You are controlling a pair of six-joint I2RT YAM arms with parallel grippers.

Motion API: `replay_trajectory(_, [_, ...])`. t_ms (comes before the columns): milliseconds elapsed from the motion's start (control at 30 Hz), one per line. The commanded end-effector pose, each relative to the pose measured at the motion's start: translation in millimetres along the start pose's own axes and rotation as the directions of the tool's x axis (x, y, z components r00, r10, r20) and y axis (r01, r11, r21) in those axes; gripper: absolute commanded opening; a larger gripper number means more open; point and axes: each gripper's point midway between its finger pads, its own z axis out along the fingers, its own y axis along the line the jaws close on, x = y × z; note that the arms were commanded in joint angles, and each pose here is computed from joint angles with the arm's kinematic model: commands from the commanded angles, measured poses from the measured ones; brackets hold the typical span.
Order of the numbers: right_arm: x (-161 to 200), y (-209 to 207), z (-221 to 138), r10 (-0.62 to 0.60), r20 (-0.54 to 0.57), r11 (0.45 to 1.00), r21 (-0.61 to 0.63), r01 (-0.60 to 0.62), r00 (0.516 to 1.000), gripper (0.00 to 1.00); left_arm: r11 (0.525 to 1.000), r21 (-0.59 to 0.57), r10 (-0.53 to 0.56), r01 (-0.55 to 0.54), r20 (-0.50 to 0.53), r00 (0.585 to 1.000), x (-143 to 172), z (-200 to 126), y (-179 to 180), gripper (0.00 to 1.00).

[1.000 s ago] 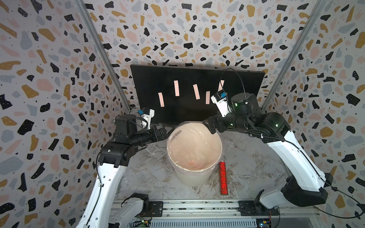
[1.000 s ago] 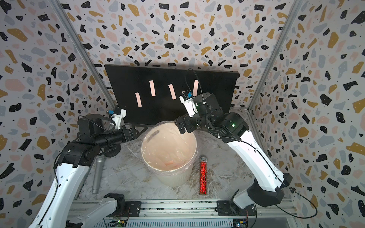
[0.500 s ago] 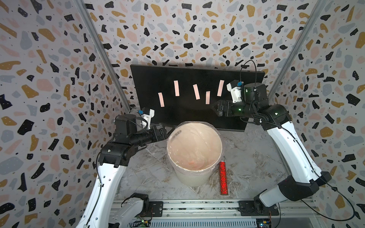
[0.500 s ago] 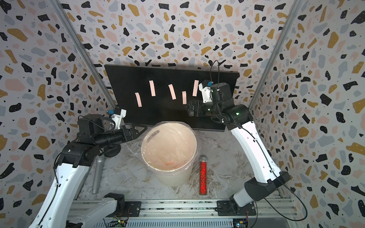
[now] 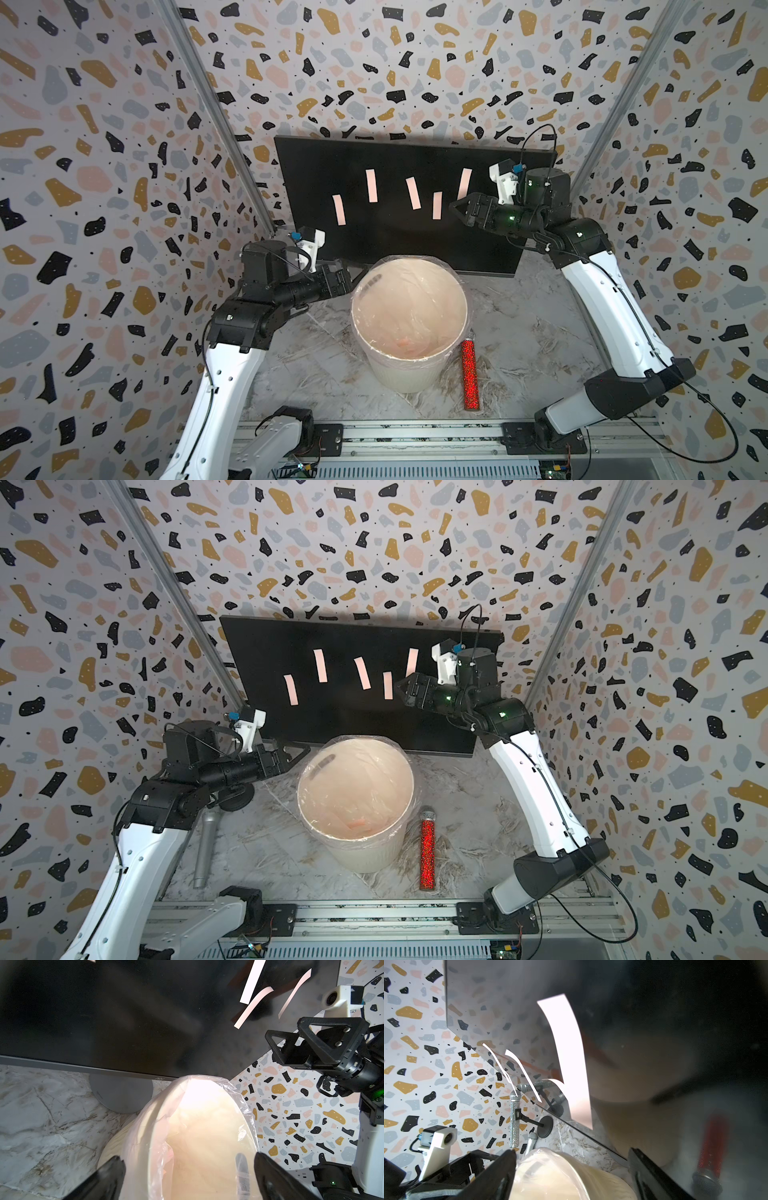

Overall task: Remove the sticky note from the monitor
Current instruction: Tear off the sticky note from the monitor.

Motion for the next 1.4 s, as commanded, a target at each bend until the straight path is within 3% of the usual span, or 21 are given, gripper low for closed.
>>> replay_trajectory(0, [-10.8, 9.3, 1.1, 0.021, 0.032, 0.998, -0.057, -0.020, 0.999, 0.88, 0.999, 0.022, 0.034, -0.035, 0.024, 0.999, -6.6, -3.4, -9.2, 1.00])
replay_trajectory(967, [-27.0, 5.1, 20.1, 0.078, 0.096, 0.989, -0.137, -0.064, 0.992, 0.61, 0.999, 0.025, 0.041, -0.041, 0.026, 0.999, -6.8, -5.2, -11.1, 0.99])
replay_trajectory(1367, [-25.8, 4.9, 19.9, 0.071, 0.092, 0.989, -0.138, -0.057, 0.993, 0.35, 0.999, 0.026, 0.042, -0.043, 0.028, 0.999, -7.0, -6.5, -12.3, 0.99])
